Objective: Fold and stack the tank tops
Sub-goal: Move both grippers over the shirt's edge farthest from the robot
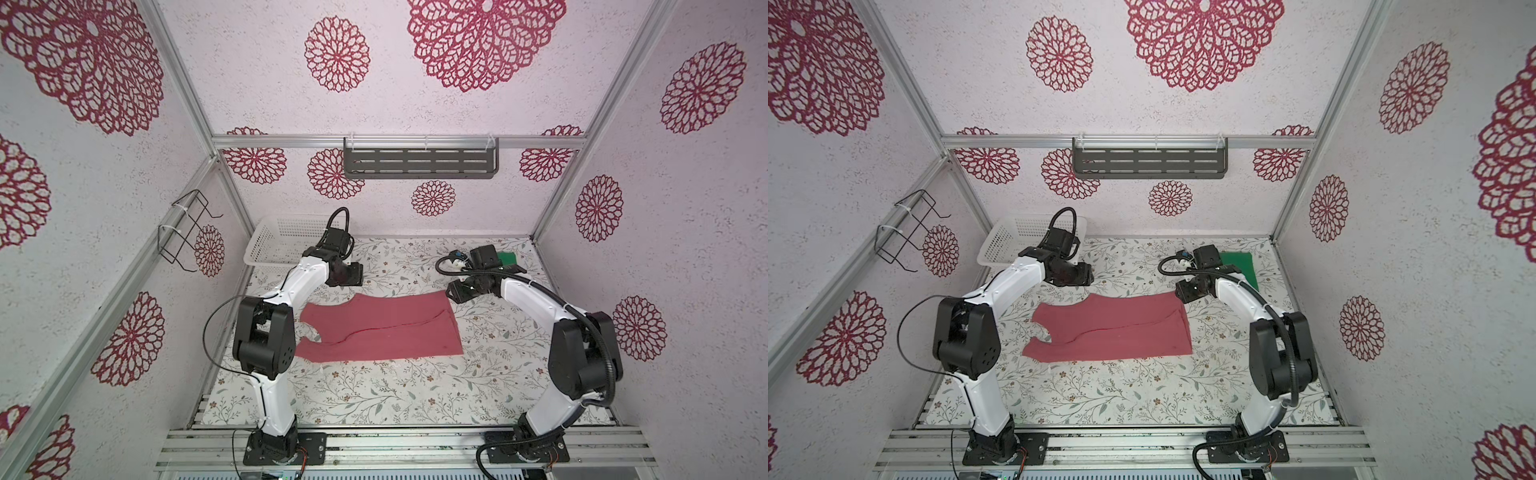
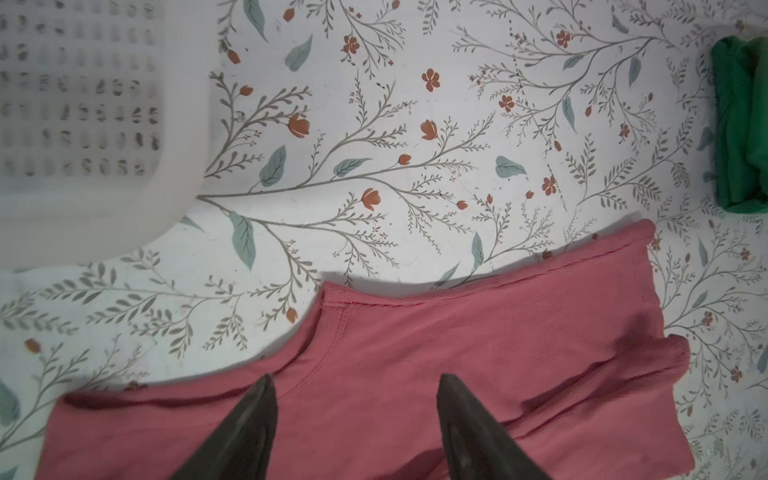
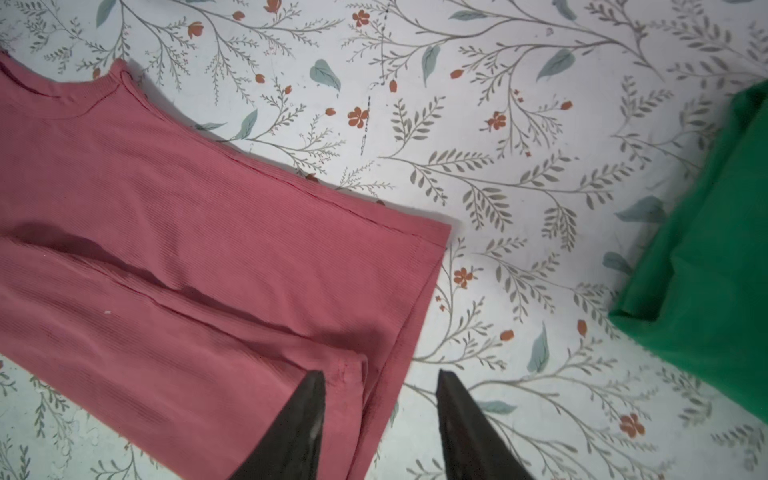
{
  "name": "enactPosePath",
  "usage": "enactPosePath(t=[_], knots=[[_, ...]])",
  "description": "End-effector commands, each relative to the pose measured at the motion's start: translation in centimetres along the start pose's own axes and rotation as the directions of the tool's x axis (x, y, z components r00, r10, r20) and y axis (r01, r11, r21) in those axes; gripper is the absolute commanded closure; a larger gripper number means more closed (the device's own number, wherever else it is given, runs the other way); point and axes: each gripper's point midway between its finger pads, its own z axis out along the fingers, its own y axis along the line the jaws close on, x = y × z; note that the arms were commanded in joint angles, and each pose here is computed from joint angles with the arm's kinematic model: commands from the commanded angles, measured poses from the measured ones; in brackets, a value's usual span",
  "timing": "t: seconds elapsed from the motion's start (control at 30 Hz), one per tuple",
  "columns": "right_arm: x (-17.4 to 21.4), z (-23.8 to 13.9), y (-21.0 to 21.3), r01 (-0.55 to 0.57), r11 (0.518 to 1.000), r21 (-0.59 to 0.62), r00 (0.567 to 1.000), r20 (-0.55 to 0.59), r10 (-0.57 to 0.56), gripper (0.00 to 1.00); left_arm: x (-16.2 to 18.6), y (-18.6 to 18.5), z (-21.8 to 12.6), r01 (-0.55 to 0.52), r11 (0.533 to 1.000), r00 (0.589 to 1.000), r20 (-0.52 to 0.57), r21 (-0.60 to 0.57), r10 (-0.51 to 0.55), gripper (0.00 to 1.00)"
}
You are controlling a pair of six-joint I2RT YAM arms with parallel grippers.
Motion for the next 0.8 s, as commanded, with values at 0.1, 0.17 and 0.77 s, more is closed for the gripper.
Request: enactPosePath(t=[0.1,0.17,0.77], knots=[[-2.9,1.8,-1.3,0.072,0.997,-0.034,0.996,0.054,-0.07,0.6,-0.5,-0.1,4.0,-0.085,0.996,0.996,-0.034,0.013,0.086,0.44],[-3.2,2.6,-1.9,0.064,0.998,-0.025,0.997,0.051,-0.062,0.6,0.0,0.1,5.2,-0.086,0.996,0.995,-0.054,-0.001,0.086,0.43],[-3.8,5.0,-4.7,-0.006,1.0,0.003,0.998,0.057,0.006,0.61,3.8,0.9,9.8,-0.081,0.995,0.98,-0.187,-0.066,0.067,0.59]])
